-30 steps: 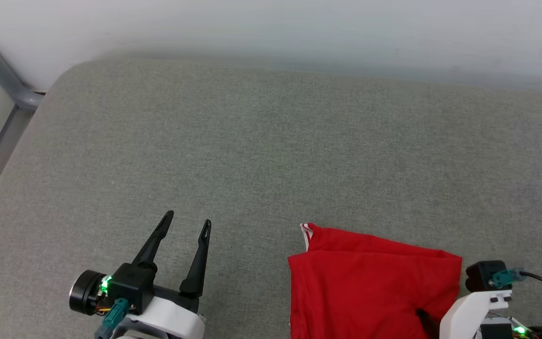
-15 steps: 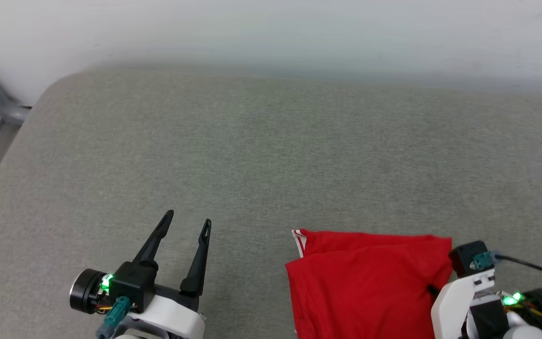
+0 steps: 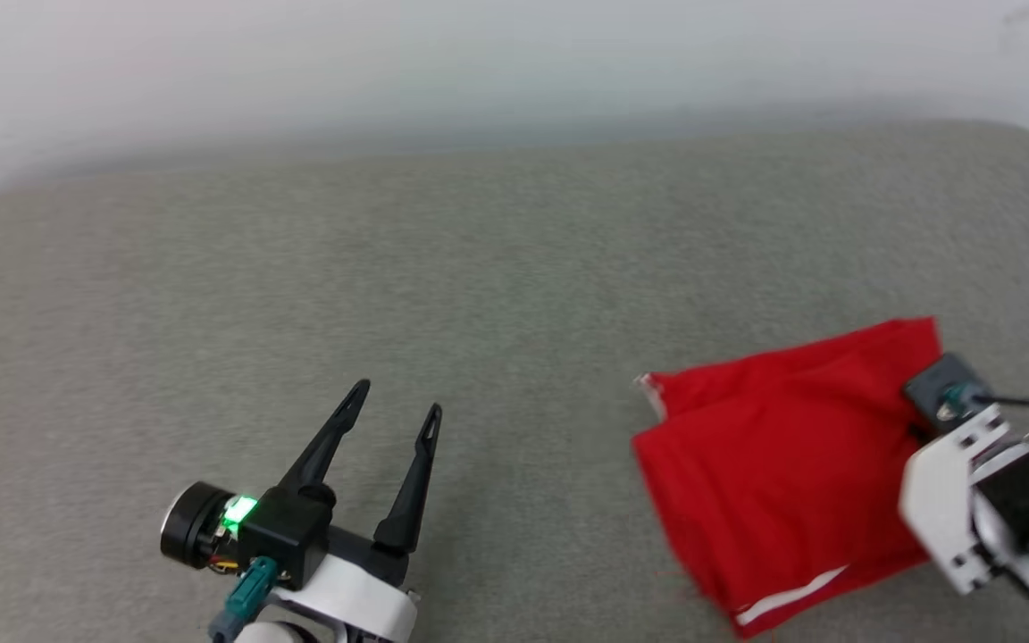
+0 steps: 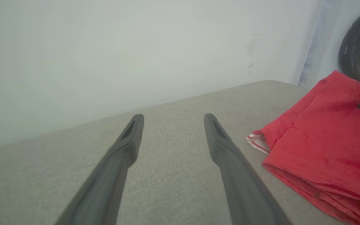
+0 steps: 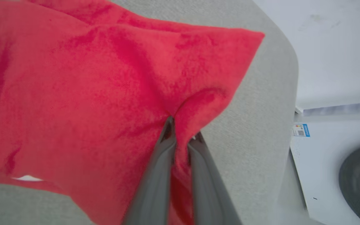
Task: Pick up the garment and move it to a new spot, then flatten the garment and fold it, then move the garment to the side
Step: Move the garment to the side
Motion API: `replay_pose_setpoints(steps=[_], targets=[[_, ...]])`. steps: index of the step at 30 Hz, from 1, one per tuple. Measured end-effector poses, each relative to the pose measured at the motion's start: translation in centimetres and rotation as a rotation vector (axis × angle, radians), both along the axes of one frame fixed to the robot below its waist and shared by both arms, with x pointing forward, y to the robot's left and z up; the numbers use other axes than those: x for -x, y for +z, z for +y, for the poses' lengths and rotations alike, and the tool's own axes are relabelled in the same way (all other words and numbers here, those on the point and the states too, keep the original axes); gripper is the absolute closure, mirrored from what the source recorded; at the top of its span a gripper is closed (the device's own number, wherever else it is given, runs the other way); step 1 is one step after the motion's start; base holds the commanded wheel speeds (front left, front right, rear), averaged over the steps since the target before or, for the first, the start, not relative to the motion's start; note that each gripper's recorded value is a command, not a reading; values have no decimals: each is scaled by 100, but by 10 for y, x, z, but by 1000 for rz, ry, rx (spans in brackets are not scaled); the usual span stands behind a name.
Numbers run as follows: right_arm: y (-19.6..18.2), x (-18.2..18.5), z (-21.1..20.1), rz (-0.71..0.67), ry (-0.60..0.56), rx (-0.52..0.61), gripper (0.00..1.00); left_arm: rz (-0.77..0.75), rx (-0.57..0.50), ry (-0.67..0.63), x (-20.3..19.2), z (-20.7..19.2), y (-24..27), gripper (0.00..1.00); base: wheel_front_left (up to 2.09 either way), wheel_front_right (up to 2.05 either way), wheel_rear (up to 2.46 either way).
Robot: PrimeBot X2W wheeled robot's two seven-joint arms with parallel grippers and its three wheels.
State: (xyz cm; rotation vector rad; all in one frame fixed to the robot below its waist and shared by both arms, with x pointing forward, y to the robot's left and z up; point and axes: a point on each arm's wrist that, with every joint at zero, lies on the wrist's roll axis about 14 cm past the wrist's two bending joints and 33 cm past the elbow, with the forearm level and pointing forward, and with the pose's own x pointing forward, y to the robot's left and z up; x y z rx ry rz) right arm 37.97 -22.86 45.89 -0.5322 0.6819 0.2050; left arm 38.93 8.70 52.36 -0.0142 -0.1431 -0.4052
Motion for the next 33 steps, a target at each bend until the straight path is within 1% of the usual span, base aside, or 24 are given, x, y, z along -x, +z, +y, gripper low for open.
replay_pose_setpoints(steps=[4,8,9,13,16,21,27,30,33], targets=[[15,-6,-53,-15,-66,114,100,-8,-5,-83,-13,-26,-2,0,0,0,0],[22,-15,-105,-20,-173,172,100,-18,-15,-156,-31,-45,-7,0,0,0,0],[27,-23,-142,-29,-255,208,100,-24,-23,-210,-45,-59,-15,0,0,0,0],[16,-23,-185,-1,-350,240,100,-29,-25,-273,-62,-74,-25,0,0,0,0],[7,-21,-216,31,-407,293,100,-36,-41,-305,-76,-79,-32,0,0,0,0],[-15,-8,-256,91,-486,354,100,-19,-31,-348,-88,-88,-44,0,0,0,0],[-24,-5,-291,91,-564,403,100,-18,-15,-356,-97,-87,-47,0,0,0,0],[-24,-12,-300,63,-583,412,100,-14,-17,-352,-98,-84,-50,0,0,0,0],[-34,-17,-301,64,-600,401,100,-10,-23,-344,-100,-80,-52,0,0,0,0]])
